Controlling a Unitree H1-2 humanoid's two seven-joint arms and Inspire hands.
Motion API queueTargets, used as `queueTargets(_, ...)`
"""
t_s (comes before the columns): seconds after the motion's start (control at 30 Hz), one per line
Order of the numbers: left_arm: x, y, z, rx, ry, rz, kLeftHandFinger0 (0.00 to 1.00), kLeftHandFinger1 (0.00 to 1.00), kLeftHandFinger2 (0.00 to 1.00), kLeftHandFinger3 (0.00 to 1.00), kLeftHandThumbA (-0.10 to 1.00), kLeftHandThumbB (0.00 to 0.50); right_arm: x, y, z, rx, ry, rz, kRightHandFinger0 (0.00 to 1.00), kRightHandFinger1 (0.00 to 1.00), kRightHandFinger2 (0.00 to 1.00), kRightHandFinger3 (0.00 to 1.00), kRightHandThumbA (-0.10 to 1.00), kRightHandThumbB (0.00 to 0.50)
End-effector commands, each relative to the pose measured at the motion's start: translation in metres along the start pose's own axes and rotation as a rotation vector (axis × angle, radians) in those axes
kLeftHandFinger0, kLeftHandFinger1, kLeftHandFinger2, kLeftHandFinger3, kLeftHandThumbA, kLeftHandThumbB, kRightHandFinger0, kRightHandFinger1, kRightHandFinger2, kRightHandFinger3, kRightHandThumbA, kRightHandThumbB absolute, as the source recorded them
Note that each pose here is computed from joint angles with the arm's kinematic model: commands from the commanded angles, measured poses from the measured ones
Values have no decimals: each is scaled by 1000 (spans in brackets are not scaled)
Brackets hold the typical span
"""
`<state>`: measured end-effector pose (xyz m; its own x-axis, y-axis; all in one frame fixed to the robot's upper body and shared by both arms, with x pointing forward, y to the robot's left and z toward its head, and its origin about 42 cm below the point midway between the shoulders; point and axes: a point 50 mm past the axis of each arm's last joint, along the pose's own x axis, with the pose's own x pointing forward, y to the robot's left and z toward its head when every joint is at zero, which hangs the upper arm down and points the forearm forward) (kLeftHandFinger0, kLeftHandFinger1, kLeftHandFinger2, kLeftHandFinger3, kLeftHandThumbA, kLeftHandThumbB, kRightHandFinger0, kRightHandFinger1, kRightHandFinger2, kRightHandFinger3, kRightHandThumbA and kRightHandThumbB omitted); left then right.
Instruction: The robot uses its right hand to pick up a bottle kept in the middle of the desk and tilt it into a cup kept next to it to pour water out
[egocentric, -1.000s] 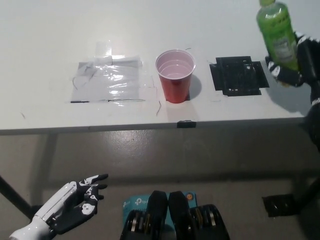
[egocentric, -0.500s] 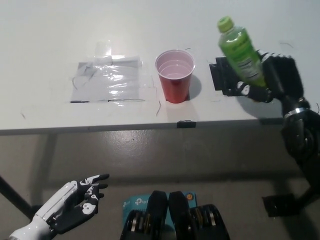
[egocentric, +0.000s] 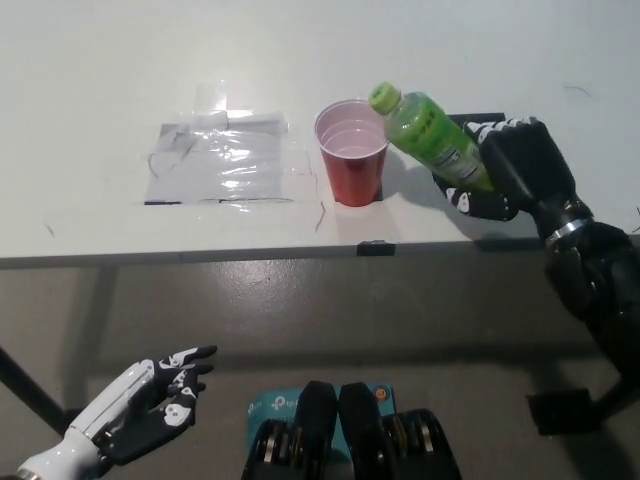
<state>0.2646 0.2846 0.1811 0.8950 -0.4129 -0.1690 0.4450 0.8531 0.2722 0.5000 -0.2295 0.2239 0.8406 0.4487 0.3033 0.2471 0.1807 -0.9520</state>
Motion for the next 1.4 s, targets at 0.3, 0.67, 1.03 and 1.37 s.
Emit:
queueTargets(0.3,-6,14,14,66,-14,-17,915,941,995,1000,714,116,37,-122,-41,-344,-145,-98,0,0,54,419,-36,242)
queueTargets(0.67,-4,13,16,57,8,-27,979,983,1000,1000,713,102,57,-145,-26,-448,-212,-120,0,0,146,437,57,203)
queueTargets(1.03,-4,14,18,50,-1,-26,978,981,1000,1000,715,117,67,-155,-27,-575,-270,-84,0,0,127,438,57,186)
queueTargets(1.37,-6,14,17,56,3,-18,965,979,1000,1000,720,122,78,-188,-34,-700,-345,-123,0,0,74,336,-9,214)
